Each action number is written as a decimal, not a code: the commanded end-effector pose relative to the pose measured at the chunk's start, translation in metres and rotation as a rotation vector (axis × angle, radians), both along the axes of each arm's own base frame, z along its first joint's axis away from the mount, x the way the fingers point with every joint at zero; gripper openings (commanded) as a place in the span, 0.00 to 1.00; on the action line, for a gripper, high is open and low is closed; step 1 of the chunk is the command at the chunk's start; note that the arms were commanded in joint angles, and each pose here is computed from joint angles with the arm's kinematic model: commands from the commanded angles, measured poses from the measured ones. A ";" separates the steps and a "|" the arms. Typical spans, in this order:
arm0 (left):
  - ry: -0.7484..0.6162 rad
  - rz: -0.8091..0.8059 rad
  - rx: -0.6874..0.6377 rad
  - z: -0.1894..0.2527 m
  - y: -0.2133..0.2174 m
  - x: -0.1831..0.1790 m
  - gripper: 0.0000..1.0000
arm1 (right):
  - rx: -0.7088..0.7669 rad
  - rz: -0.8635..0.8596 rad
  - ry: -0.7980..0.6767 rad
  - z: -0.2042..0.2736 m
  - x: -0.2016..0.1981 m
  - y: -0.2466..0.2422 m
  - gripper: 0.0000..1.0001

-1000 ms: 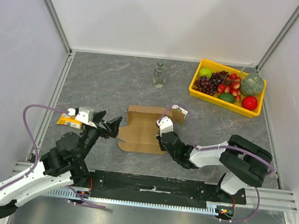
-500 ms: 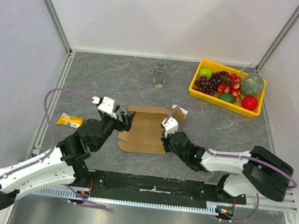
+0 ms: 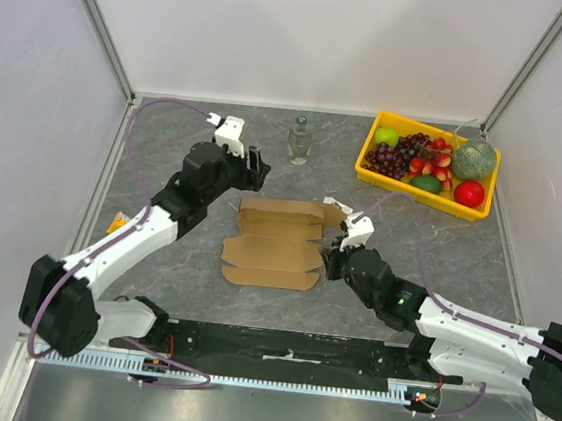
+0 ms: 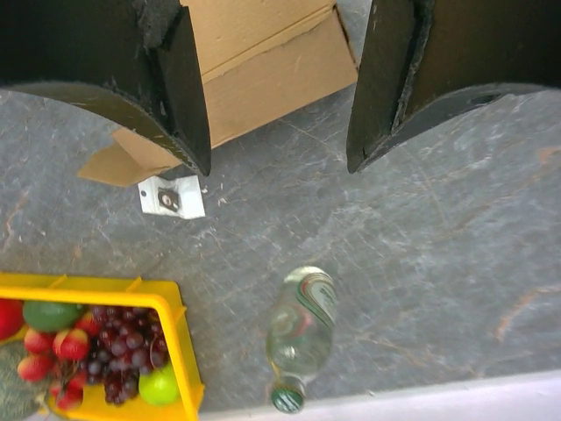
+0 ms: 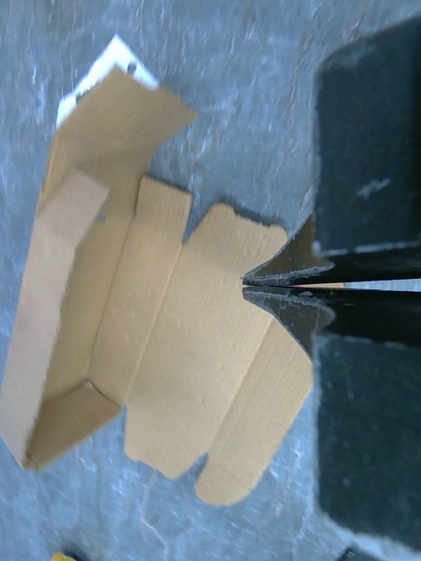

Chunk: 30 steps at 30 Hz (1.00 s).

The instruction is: Fold the paper box

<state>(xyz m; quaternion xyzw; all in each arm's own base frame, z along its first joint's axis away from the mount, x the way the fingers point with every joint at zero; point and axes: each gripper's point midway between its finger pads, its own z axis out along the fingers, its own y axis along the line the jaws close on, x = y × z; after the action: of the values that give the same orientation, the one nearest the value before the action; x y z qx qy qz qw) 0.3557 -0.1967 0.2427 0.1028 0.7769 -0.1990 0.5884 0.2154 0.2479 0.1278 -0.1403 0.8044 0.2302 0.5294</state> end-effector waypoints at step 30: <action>0.460 0.093 0.206 -0.143 -0.007 0.043 0.69 | 0.033 -0.296 0.172 -0.023 0.040 -0.099 0.13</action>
<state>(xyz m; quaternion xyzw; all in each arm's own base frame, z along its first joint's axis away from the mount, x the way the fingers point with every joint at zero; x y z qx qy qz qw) 0.3971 -0.2113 0.0972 0.1088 0.9023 -0.1238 0.3984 0.2562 0.1497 0.1103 0.0071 0.8515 0.1726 0.4951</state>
